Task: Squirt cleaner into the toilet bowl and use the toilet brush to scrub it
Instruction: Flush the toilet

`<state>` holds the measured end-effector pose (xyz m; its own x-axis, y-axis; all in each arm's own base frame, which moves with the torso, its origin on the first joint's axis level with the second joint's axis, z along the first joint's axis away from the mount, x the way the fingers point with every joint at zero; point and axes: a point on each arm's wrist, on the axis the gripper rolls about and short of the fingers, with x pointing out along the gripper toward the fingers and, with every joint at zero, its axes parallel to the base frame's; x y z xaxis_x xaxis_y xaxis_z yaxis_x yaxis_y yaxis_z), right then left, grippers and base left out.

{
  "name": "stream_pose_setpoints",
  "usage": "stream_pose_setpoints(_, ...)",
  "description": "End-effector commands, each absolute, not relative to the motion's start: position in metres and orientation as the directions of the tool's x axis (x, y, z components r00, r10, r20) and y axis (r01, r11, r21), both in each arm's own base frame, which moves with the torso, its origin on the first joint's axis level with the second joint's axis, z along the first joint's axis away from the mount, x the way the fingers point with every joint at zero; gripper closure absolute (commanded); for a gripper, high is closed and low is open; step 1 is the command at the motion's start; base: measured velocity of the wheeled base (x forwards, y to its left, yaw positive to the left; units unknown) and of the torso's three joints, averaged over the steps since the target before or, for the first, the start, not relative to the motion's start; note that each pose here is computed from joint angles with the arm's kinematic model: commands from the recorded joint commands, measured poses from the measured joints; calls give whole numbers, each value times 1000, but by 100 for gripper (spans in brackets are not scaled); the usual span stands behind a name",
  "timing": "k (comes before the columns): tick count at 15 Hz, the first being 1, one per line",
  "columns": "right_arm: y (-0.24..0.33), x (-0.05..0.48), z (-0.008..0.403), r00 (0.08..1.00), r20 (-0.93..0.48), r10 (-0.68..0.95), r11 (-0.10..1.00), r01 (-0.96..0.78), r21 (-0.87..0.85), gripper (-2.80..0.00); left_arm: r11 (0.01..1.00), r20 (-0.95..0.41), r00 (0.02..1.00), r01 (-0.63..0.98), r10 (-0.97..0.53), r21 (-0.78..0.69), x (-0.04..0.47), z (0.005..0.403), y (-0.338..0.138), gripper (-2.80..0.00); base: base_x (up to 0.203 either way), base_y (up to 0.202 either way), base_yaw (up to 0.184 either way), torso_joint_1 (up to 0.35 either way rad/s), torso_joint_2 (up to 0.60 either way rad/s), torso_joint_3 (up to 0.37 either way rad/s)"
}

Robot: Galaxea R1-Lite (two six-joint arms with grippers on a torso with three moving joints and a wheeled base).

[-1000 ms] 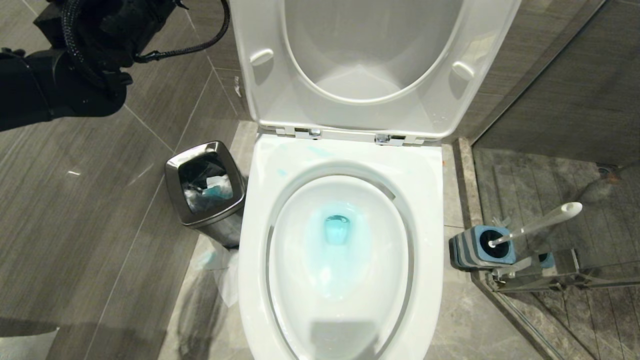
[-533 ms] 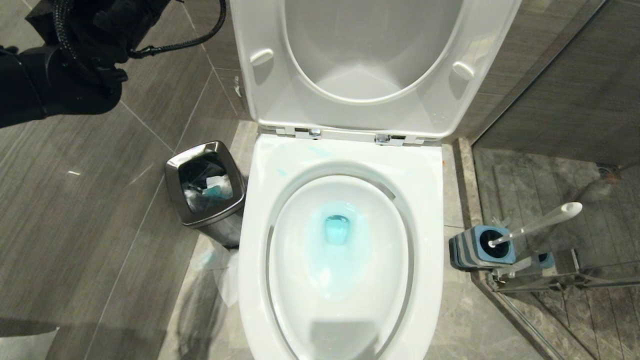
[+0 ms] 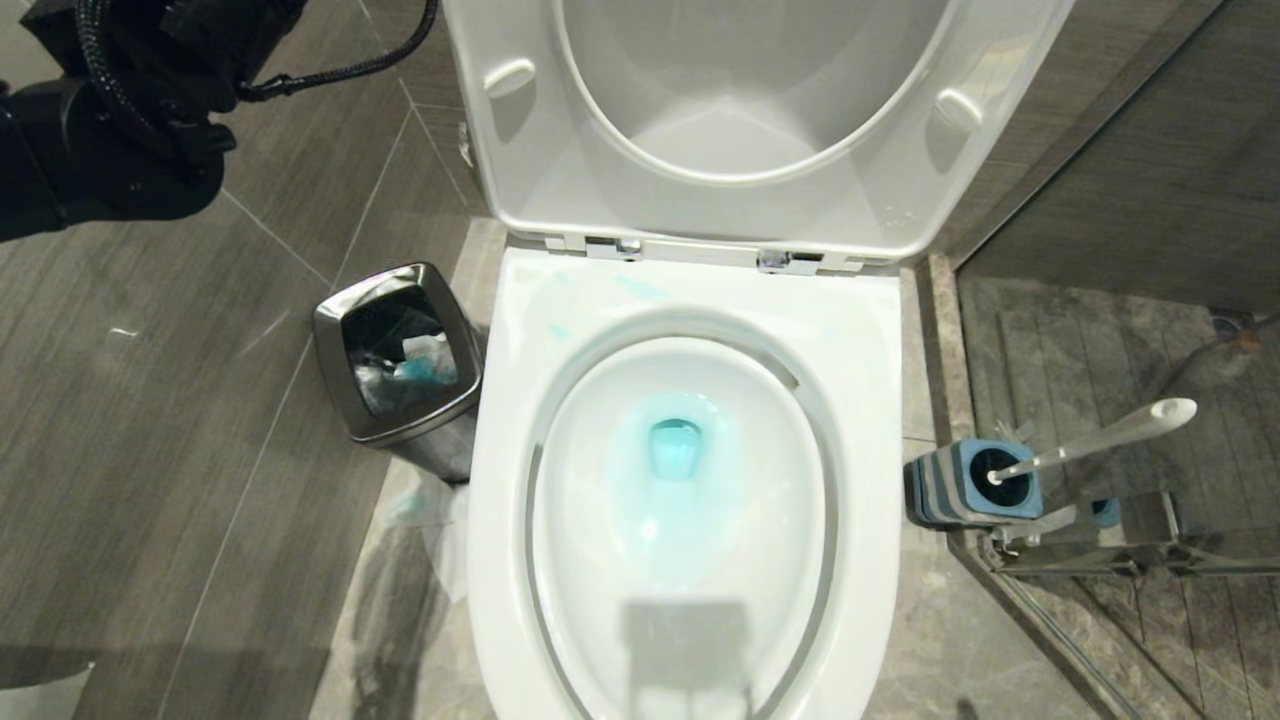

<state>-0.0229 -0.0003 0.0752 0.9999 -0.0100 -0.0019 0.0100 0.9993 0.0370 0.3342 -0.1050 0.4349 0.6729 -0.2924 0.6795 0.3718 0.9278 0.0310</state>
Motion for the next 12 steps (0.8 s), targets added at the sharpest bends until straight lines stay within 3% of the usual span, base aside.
stream_pose_setpoints(1,0,-23,75,1000,-3,-11,999,11,37,0,928,689,665,371,-288,31,331,438,-104,0,0,0,0,7,-2,-61)
stream_pose_setpoints(12,0,-23,75,1000,-4,-10,999,10,37,0,946,743,625,323,-241,36,318,453,-83,0,0,0,0,0,0,-3)
